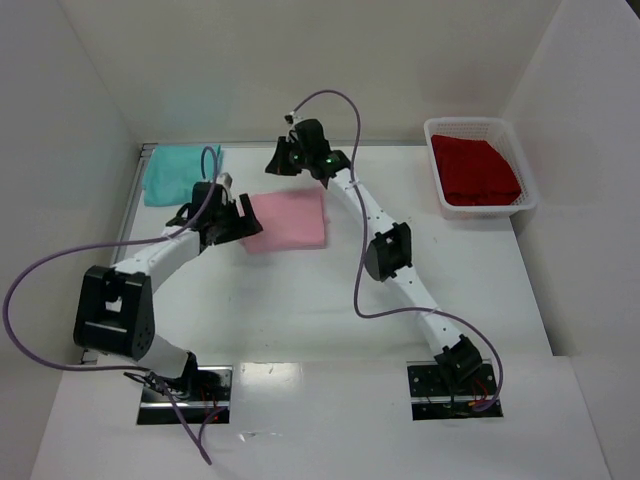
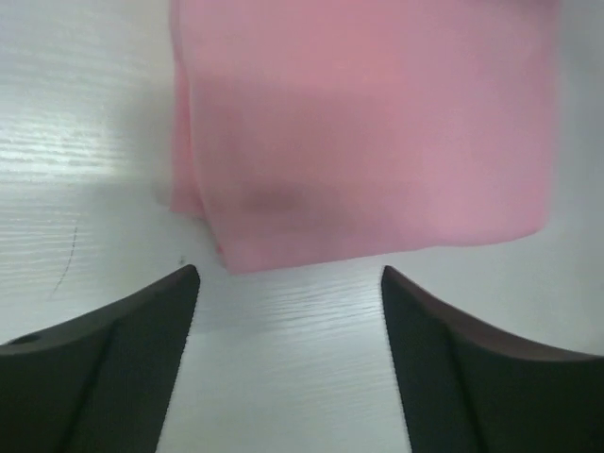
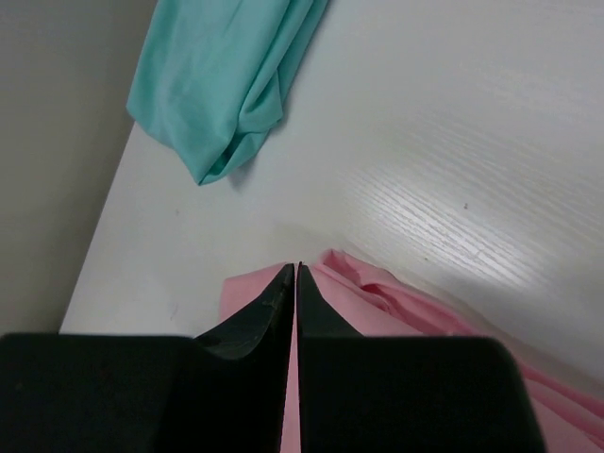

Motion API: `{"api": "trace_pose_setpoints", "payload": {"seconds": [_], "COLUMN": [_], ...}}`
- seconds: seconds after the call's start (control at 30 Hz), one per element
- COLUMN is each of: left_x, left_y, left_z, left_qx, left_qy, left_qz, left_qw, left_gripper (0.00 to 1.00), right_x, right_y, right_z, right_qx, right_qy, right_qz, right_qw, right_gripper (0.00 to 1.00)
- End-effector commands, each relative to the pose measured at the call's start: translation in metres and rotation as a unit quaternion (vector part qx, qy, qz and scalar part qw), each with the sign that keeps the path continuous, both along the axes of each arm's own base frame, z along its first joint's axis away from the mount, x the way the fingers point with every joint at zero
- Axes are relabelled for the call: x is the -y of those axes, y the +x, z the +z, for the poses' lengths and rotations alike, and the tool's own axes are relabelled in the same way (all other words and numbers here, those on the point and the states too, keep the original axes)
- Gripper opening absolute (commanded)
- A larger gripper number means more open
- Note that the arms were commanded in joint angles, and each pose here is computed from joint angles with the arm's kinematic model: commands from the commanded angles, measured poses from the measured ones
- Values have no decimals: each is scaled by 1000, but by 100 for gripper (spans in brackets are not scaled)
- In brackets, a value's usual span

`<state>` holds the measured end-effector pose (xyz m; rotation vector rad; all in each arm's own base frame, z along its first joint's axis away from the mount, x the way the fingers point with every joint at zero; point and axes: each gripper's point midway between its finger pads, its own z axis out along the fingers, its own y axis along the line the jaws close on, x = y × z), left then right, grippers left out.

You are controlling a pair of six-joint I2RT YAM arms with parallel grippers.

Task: Fold and stack the t-shirts
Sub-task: Smooth out wrinkles on the folded tshirt, then put the neatly folded tshirt into the corner of the board with the left arm

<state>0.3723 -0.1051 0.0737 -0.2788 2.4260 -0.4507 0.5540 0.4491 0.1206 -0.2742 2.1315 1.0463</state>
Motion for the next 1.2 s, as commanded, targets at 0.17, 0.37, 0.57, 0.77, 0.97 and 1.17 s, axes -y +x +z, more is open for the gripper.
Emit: {"api": "trace_pose_setpoints", "payload": {"seconds": [0.17,0.37,0.57,0.77,0.97,1.17], "left_x": [-22,-34,-36,-35,-42,-39], "left_y": [43,55,64,65,72,70], "left_z": [108,73,52,54,35,11], "left_qx": [154,118,103,109,87,69], "left_qy": [4,-4,-12,-12,2,-42], "left_qz": [22,8,-5,-11,-28,-52], "left_qw": [988,993,995,994,996,995], "left_gripper": [99,99,99,99,99,99], "right_x": [53,86,96,134,167,180], "right_y": [-14,-16,-22,-64,-88,-105], "right_z": [135,129,151,234,209,166], "right_qx": [78,59,94,214,205,180], "right_qy": [-45,-115,-111,-51,-75,-76], "right_qz": [-52,-108,-116,-152,-178,-180], "right_qw": [995,986,983,963,960,964], "right_gripper": [17,18,24,53,85,89]}}
